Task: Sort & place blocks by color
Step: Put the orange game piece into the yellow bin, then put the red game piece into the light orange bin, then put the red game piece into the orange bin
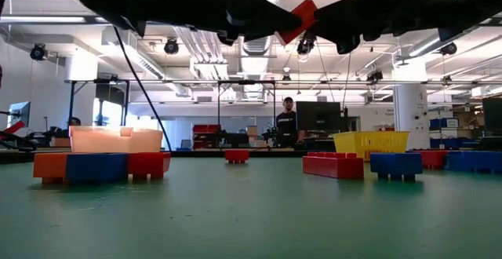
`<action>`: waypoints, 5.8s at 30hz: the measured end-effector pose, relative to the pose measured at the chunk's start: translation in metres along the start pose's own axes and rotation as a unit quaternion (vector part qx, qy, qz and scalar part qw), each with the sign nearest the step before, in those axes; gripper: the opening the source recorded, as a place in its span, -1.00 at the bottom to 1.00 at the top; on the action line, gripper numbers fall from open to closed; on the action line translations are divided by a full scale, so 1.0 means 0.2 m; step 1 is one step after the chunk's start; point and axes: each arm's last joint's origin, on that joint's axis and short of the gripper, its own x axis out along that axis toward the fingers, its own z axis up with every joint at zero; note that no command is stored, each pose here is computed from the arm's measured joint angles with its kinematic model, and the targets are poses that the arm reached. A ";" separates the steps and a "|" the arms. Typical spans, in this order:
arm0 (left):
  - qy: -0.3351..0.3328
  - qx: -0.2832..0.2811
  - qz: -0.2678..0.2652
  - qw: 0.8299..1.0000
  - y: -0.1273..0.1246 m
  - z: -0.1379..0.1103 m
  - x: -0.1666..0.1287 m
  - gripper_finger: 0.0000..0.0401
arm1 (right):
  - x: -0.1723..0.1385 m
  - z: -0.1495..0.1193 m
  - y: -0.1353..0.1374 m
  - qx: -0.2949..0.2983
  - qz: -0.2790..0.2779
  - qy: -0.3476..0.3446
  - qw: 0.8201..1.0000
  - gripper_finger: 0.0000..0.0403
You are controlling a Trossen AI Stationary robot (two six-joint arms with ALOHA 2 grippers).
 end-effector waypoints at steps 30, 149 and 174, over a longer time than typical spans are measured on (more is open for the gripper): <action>0.202 -0.045 0.086 0.975 0.18 -0.22 0.03 0.13 | -0.12 -0.19 -0.18 0.019 -0.377 0.266 0.887 -0.60; 0.246 -0.114 0.244 0.931 0.22 0.15 -0.55 0.26 | 0.21 0.07 0.37 0.302 -0.234 0.373 0.845 0.03; 0.220 -0.125 0.215 0.943 0.18 0.21 -0.63 0.27 | 0.67 -0.15 0.59 0.230 -0.303 0.529 0.759 0.50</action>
